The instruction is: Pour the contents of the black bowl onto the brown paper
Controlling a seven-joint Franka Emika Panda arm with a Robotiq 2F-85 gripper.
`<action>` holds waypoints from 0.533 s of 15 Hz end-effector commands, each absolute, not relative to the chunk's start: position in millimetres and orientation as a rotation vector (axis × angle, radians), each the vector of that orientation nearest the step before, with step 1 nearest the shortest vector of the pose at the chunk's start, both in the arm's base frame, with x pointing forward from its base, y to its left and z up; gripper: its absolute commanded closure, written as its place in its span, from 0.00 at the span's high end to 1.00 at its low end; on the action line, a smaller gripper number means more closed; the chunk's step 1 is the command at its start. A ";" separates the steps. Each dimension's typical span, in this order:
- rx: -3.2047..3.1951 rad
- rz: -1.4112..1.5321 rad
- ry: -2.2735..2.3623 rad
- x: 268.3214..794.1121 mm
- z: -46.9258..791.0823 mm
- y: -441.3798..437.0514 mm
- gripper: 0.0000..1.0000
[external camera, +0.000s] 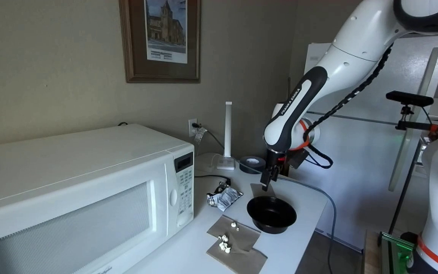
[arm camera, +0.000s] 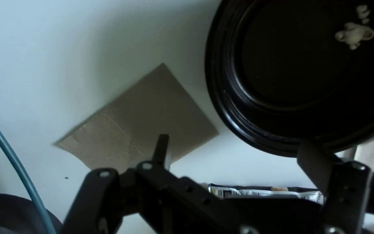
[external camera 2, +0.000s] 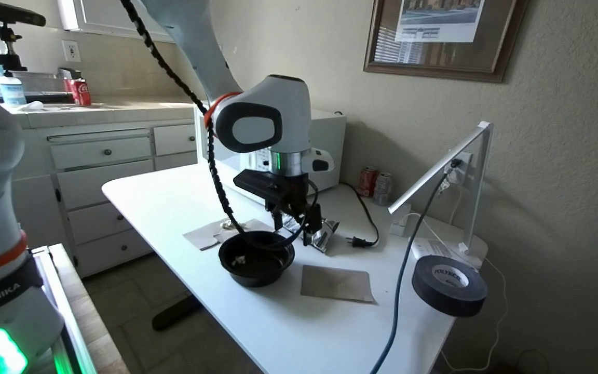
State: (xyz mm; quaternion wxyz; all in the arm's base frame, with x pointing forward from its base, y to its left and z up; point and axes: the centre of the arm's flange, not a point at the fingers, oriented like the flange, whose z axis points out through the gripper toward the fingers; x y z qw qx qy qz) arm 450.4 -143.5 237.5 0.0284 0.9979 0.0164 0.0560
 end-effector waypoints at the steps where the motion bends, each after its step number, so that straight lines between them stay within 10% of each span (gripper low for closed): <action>1: 3.104 0.111 0.029 441.0 275.7 -119.2 1.00; 8: 3.121 0.081 -0.010 436.8 305.4 -98.4 1.00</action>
